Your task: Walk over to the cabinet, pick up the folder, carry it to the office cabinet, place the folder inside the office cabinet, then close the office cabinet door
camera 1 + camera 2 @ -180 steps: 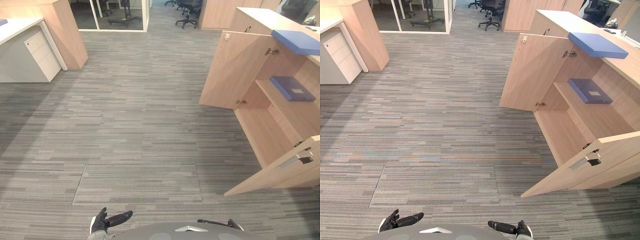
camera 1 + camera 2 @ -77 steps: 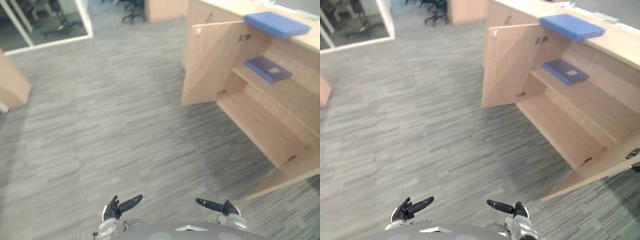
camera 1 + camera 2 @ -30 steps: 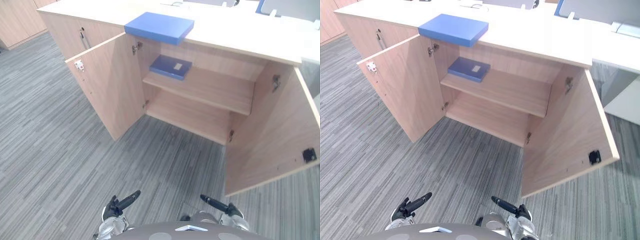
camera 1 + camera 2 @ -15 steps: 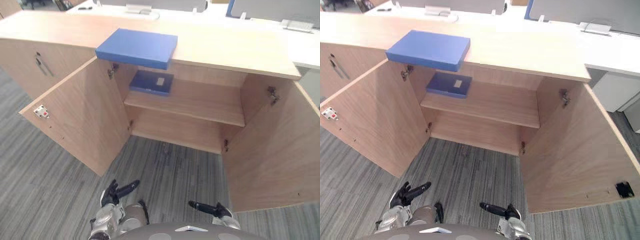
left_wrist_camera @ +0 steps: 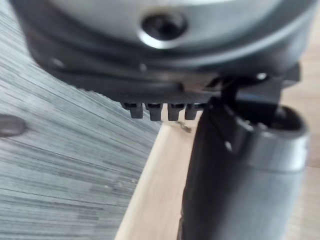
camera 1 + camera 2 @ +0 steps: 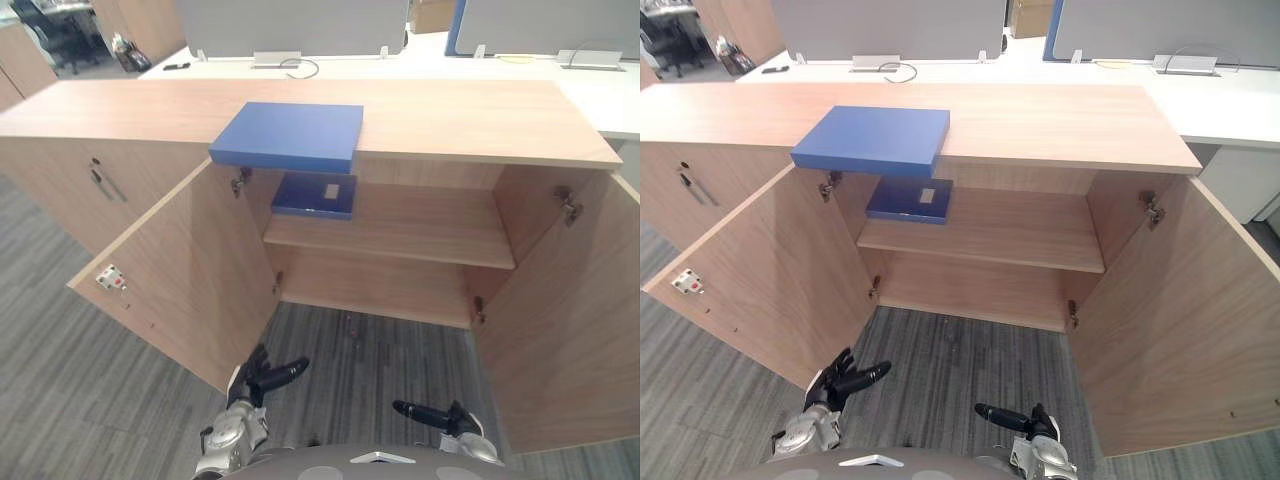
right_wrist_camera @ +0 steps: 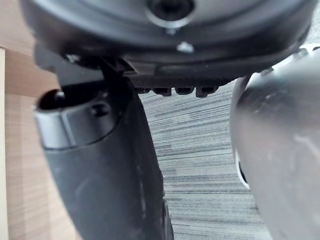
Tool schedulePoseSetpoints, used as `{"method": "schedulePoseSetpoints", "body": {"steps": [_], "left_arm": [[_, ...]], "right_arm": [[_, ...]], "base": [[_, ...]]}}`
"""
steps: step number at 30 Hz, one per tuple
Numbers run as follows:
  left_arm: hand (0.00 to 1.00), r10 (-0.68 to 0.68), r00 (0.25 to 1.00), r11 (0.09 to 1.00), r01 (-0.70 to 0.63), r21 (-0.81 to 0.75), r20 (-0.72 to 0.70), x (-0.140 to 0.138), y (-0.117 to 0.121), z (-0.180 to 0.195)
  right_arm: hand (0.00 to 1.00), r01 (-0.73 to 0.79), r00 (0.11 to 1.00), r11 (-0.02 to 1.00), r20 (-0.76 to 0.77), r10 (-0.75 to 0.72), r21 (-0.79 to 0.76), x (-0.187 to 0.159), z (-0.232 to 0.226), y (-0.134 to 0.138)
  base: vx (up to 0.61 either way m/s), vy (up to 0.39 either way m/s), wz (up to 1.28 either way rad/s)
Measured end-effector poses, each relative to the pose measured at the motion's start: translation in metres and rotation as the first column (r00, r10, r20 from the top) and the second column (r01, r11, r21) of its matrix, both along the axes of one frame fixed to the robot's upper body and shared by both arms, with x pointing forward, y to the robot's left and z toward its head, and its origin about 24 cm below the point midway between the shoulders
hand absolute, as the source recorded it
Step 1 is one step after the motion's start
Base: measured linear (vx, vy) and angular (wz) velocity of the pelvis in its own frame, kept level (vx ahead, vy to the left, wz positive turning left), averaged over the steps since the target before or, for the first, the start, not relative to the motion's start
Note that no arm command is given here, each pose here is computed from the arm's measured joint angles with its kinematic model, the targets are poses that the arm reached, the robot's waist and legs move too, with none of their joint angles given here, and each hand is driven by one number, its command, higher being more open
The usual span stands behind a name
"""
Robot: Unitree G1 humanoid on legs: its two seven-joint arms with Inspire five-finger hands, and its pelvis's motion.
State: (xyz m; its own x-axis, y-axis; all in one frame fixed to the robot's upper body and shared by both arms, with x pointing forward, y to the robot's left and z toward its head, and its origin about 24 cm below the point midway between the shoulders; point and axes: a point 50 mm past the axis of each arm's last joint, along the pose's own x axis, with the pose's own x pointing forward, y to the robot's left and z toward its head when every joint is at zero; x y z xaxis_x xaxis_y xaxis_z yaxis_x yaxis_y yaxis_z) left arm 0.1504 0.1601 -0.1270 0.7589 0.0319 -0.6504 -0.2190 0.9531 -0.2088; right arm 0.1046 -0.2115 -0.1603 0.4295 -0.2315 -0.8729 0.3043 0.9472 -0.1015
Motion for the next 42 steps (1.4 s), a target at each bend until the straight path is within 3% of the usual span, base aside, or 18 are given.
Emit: {"method": "schedulePoseSetpoints", "body": {"steps": [5, 9, 17, 25, 28, 32, 37, 42], "left_arm": [[1.00, -0.014, 0.967, 0.987, 0.055, -0.153, 0.255, 0.033, -0.022, 0.046], [1.00, -0.022, 0.956, 0.965, 0.097, -0.243, 0.293, 0.021, -0.048, 0.057], [1.00, 0.001, 0.952, 0.946, 0.098, -0.309, 0.307, 0.018, -0.047, 0.065], [1.00, 0.087, 0.903, 0.958, 0.041, -0.285, 0.420, 0.021, -0.034, 0.103], [1.00, 0.103, 0.865, 0.982, -0.008, -0.191, 0.492, 0.028, -0.020, 0.119], [1.00, 0.051, 0.817, 0.984, -0.140, 0.112, 0.574, 0.032, 0.003, 0.137], [1.00, -0.117, 0.754, 0.839, -0.273, 0.470, 0.647, 0.037, 0.020, 0.163], [1.00, -0.329, 0.688, 0.693, -0.291, 0.660, 0.648, 0.054, 0.023, 0.183]], "right_arm": [[1.00, -0.060, 0.998, 0.998, -0.020, 0.061, 0.030, 0.002, -0.003, 0.016], [1.00, -0.108, 0.993, 0.994, -0.056, 0.108, 0.002, -0.002, -0.003, 0.007], [1.00, -0.165, 0.981, 0.986, -0.095, 0.168, 0.040, -0.013, -0.009, 0.026], [1.00, -0.164, 0.979, 0.985, -0.114, 0.169, 0.050, -0.020, -0.010, 0.028], [1.00, -0.160, 0.978, 0.986, -0.125, 0.165, 0.051, -0.024, -0.011, 0.028], [1.00, -0.159, 0.979, 0.986, -0.118, 0.164, 0.050, -0.024, -0.011, 0.028], [1.00, -0.160, 0.980, 0.986, -0.109, 0.164, 0.045, -0.023, -0.011, 0.027], [1.00, -0.160, 0.981, 0.986, -0.108, 0.164, 0.044, -0.022, -0.010, 0.026]], "base": [[0.11, -0.144, 0.32], [0.09, -0.140, 0.01], [0.09, -0.115, 0.12], [0.04, 0.016, 0.11], [-0.05, 0.030, 0.02], [-0.07, 0.011, -0.02], [-0.09, 0.003, -0.08], [-0.05, -0.004, -0.13]]}}
